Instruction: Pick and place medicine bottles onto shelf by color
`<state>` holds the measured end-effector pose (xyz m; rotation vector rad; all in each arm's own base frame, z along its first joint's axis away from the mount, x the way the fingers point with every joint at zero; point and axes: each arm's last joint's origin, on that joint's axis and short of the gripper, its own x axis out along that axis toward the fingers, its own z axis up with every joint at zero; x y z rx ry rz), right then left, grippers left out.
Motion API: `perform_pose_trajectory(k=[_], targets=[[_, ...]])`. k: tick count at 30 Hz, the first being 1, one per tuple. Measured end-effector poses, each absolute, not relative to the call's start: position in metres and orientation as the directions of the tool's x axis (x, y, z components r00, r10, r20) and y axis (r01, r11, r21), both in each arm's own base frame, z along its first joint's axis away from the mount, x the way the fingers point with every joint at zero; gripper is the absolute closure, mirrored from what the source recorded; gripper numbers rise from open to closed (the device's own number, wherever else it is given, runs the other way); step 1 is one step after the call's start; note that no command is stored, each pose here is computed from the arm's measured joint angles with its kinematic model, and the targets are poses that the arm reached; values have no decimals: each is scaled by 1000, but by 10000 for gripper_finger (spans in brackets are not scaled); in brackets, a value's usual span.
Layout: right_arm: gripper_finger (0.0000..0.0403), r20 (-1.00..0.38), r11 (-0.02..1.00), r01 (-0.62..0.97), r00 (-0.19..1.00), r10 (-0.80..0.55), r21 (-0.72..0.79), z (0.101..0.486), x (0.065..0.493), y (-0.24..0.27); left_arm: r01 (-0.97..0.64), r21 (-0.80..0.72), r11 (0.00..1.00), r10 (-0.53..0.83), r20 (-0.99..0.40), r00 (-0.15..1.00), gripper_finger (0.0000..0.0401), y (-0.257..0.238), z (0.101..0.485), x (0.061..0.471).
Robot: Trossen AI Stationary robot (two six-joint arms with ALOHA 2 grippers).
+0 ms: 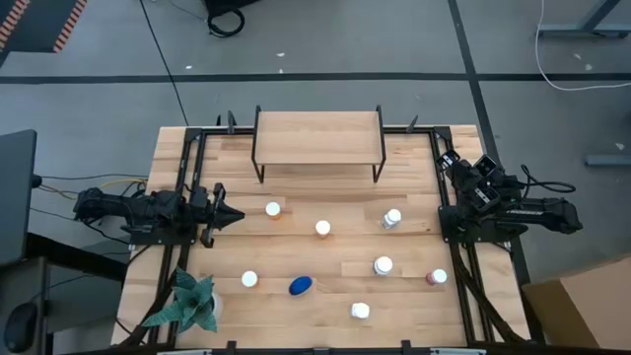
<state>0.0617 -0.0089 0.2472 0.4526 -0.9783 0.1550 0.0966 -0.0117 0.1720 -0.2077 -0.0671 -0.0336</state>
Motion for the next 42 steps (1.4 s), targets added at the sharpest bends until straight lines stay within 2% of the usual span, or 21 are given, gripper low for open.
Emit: perform_pose_trajectory(k=[8, 20, 29, 35, 39, 42], targets=[[381, 828, 896, -327, 556, -74, 299, 247, 62, -9, 40, -205, 978, -26, 70, 997, 361, -12, 172, 97], [381, 828, 896, -327, 556, -74, 299, 247, 62, -9, 40, -205, 978, -26, 72, 997, 370, -12, 172, 97], [381, 828, 897, -327, 556, -74, 299, 247, 62, -9, 32, -201, 979, 18, 245, 969, 361, -10, 190, 94], [381, 828, 896, -327, 556, -74, 299, 247, 62, -9, 15, -209, 978, 43, 274, 961, 368, -9, 230, 89], [381, 828, 901, -319, 556, -74, 295, 247, 62, -9, -54, -178, 983, 86, 178, 980, 371, -8, 266, 94], [381, 824, 952, -204, 561, -75, 226, 247, 62, -9, -100, -117, 988, 110, 88, 990, 369, -9, 295, 105]])
